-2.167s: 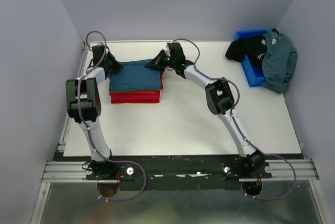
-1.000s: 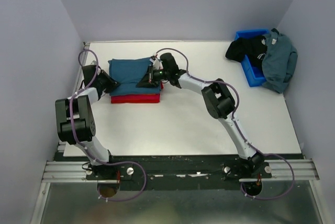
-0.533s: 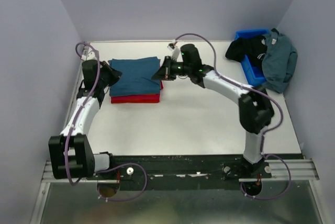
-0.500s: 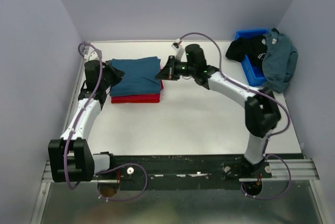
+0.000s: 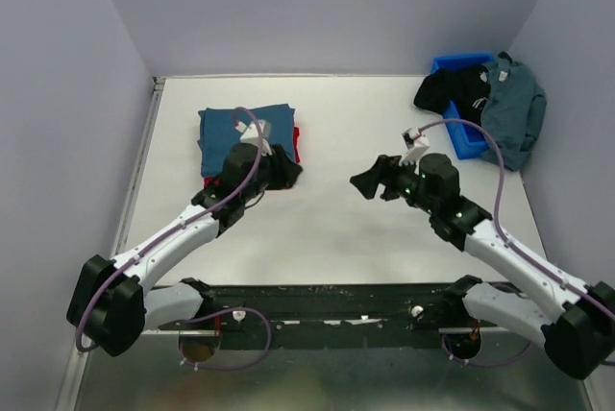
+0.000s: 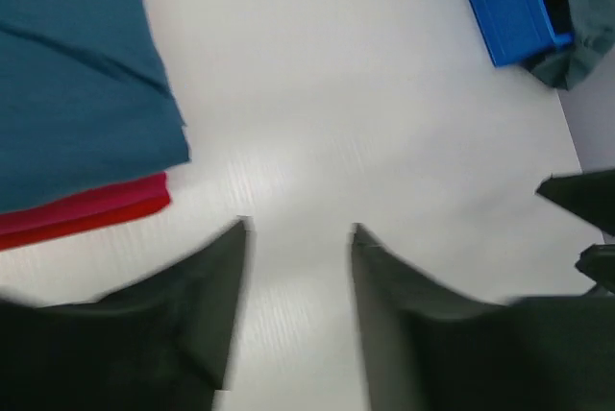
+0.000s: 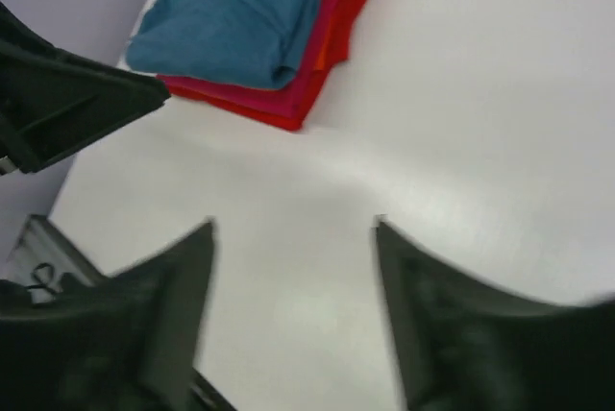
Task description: Fold and stack the t-shirts
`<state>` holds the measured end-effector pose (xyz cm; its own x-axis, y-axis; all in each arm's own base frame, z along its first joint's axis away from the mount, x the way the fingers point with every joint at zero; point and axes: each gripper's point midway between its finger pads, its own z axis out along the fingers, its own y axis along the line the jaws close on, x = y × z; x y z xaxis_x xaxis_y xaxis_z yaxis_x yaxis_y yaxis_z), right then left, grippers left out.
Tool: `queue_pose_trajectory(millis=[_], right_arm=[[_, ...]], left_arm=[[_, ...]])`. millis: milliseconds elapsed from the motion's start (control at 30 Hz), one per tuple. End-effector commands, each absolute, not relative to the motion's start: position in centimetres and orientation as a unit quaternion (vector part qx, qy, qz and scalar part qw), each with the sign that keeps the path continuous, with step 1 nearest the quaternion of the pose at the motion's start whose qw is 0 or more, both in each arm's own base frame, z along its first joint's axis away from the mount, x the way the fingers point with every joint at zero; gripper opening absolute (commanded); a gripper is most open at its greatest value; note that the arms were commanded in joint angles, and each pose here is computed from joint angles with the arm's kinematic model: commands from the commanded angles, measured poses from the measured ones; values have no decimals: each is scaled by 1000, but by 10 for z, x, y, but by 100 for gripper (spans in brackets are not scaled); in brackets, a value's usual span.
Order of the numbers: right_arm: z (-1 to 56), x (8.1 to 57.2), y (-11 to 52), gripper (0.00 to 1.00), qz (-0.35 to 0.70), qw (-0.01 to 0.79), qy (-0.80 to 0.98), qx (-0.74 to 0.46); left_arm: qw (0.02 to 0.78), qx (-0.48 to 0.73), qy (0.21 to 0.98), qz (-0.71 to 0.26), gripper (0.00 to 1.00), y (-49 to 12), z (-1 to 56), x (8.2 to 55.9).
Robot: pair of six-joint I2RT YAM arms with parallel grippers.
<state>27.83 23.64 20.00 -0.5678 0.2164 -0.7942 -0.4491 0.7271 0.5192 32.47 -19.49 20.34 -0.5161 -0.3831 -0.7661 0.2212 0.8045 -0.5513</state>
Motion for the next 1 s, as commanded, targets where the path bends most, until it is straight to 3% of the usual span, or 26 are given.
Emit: queue_pose_trajectory(millis=[0, 33, 267, 600, 967], right_arm=[[180, 273, 172, 100, 250, 519, 817, 3], [183, 266, 164, 100, 249, 535, 807, 7], [161, 249, 132, 100, 230, 594, 771, 26], [150, 254, 125, 100, 209, 587, 781, 49], [150, 254, 126, 100, 212, 586, 780, 49]], left_arm=[[503, 12, 815, -286, 88, -239, 177, 304], [511, 17, 813, -278, 99, -241, 173, 301], [510, 38, 817, -268, 99, -243, 151, 300], [515, 108, 806, -272, 99, -252, 158, 295], [562, 98, 775, -273, 99, -233, 175, 286]])
